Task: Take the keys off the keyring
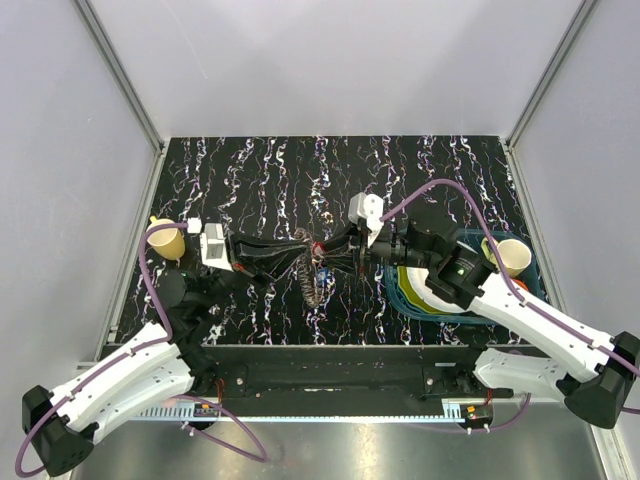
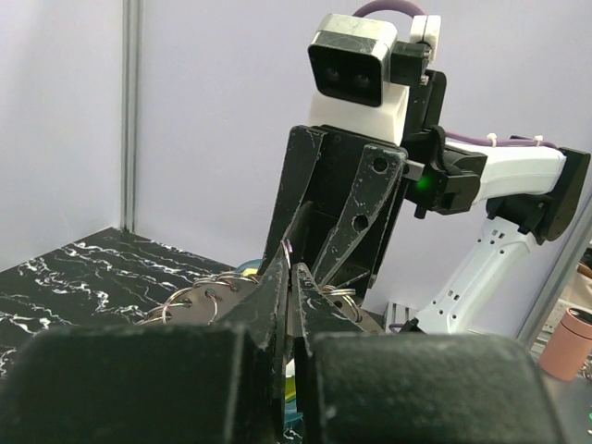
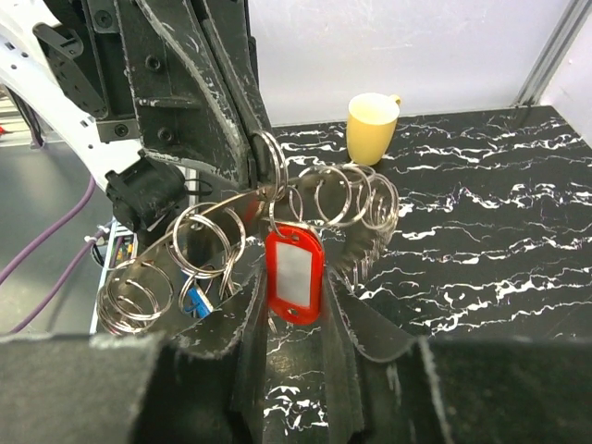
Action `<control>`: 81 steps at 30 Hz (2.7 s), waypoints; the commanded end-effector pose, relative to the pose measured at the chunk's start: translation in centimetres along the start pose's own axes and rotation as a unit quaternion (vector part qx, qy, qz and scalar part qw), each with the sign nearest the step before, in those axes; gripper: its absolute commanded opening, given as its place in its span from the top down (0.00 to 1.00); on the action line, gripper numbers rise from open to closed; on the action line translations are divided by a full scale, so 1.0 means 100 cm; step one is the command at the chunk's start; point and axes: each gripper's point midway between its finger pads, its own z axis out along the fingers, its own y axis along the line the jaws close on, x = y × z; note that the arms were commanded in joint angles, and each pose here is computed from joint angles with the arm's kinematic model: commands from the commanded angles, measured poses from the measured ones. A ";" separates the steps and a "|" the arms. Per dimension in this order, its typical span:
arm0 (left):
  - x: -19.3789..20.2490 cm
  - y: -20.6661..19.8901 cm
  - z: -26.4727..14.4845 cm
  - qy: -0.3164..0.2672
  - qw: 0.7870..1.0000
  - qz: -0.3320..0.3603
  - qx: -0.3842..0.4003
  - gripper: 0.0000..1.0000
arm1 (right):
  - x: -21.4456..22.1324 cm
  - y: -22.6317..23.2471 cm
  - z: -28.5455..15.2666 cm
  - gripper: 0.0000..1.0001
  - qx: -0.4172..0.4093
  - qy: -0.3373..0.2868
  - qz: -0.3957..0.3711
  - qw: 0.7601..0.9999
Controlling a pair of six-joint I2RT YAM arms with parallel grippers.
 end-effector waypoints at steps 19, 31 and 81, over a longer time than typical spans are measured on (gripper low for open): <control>-0.023 -0.023 -0.003 -0.028 0.997 0.038 0.054 1.00 | -0.059 -0.002 -0.038 0.57 0.066 -0.070 -0.048 0.994; -0.028 -0.042 -0.007 -0.026 0.995 0.026 0.097 1.00 | -0.071 0.038 -0.023 0.64 -0.076 -0.072 -0.033 0.994; -0.027 -0.044 -0.007 -0.033 0.994 0.011 0.104 1.00 | -0.045 0.037 -0.006 1.00 -0.099 -0.057 0.015 0.993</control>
